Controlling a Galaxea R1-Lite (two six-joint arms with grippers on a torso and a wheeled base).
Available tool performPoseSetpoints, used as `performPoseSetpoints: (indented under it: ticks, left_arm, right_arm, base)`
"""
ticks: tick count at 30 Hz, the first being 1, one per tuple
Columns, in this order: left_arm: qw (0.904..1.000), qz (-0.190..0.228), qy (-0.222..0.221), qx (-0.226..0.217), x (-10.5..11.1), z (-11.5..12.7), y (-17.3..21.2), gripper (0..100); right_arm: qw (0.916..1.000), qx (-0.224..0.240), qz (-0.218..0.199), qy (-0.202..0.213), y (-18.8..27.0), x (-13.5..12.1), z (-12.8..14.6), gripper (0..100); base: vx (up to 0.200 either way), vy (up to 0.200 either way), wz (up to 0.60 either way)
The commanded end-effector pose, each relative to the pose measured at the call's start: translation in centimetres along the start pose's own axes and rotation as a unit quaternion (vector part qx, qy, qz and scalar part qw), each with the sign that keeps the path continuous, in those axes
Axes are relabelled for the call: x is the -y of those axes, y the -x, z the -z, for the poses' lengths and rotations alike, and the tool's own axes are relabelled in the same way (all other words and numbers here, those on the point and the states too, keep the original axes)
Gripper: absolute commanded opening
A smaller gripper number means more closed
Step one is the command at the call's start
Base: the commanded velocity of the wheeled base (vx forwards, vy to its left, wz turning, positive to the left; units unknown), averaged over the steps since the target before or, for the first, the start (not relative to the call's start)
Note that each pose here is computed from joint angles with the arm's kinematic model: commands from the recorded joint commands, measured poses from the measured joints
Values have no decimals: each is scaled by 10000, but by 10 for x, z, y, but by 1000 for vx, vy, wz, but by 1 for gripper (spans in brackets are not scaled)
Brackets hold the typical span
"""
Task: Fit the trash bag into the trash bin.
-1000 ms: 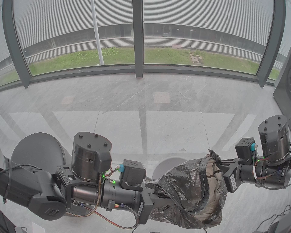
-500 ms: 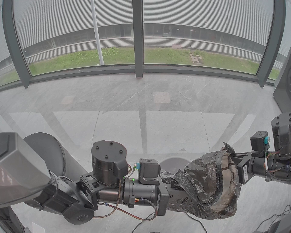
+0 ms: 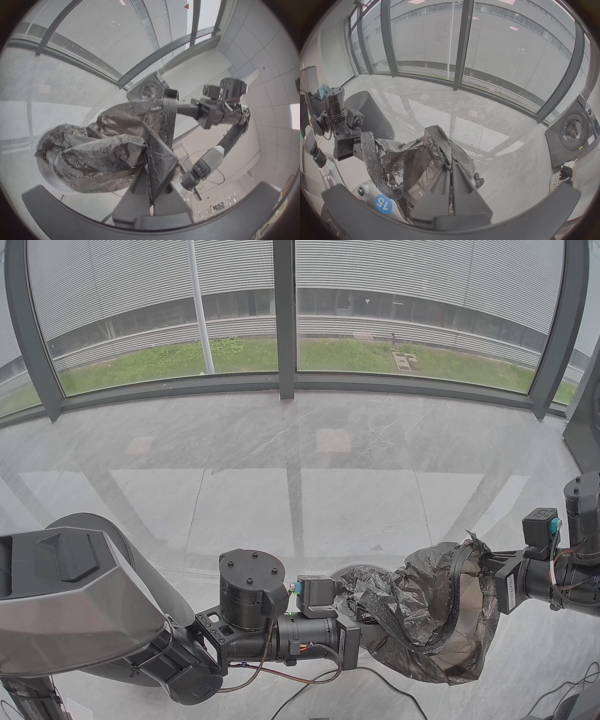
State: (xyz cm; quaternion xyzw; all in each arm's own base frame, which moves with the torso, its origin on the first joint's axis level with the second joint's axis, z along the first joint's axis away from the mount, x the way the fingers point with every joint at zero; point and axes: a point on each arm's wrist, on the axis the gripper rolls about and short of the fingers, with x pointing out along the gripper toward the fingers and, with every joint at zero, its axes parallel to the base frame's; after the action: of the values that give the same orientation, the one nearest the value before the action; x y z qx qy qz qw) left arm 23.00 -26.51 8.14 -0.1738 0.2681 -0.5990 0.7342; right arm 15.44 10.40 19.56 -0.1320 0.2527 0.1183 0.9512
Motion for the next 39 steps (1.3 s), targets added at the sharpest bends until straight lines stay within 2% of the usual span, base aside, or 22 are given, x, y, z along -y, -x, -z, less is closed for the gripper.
performPoseSetpoints:
  ticks: [1, 3, 6, 10, 12, 17, 22, 33, 39]
  left_arm:
    - [9995, 3, 262, 155, -3, 5, -1, 0]
    - [9993, -15, 329, 197, -2, 5, 0, 0]
    - [9968, -212, 721, 263, -3, 12, 5, 0]
    - [9931, -526, 953, 424, -9, 14, 2, 0]
    - [9924, -544, 1001, 465, -9, 13, 1, 0]
    - [9877, -486, 1384, 551, -7, 14, 3, 0]
    - [9818, -278, 1775, 624, -1, 13, 3, 0]
    - [9797, -202, 1897, 612, -1, 12, 2, 0]
    - [9729, 224, 2246, 502, 2, 3, -4, 0]
  right_arm:
    - [9999, -37, -93, 78, -7, -7, -5, 0]
    - [9999, -35, -131, 97, -8, -9, -7, 0]
    - [9992, 36, -334, 207, -13, -24, -20, 0]
    - [9987, -37, -407, 296, -27, -36, -29, 0]
    - [9987, -66, -413, 308, -30, -38, -30, 0]
    - [9976, -190, -507, 428, -40, -49, -29, 0]
    - [9977, -154, -515, 409, -36, -48, -33, 0]
    - [9978, -375, -373, 392, -17, -29, -28, 0]
    - [9980, -464, -241, 350, -16, -21, -39, 0]
  base:
    - [0, 0, 0]
    - [0, 0, 0]
    - [0, 0, 0]
    - [0, 0, 0]
    - [0, 0, 0]
    - [0, 0, 0]
    - [0, 0, 0]
    - [0, 0, 0]
    - [0, 0, 0]
